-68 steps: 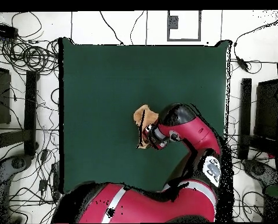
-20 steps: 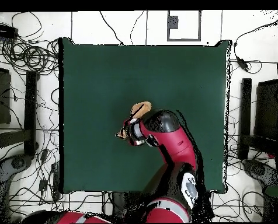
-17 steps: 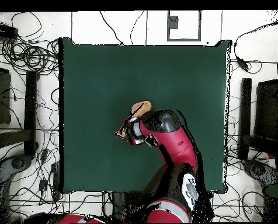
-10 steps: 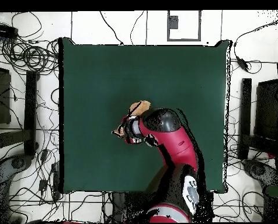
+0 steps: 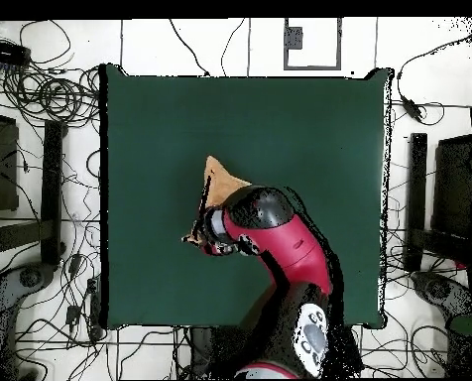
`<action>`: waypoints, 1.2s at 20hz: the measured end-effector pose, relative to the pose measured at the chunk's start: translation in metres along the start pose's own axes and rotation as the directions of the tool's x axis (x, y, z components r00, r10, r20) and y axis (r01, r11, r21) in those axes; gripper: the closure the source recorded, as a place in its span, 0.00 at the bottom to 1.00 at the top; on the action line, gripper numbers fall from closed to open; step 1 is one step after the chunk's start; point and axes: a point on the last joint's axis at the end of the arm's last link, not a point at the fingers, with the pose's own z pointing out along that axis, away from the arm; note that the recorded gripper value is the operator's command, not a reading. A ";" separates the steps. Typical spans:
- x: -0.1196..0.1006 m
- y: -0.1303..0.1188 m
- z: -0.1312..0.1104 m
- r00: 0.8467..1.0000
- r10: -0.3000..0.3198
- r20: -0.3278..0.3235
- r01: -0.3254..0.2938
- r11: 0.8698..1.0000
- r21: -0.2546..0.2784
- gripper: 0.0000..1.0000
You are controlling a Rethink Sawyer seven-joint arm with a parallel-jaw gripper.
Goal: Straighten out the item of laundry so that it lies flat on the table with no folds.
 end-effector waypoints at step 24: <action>-0.050 -0.032 0.006 0.975 -0.049 0.216 0.035 0.997 0.071 1.00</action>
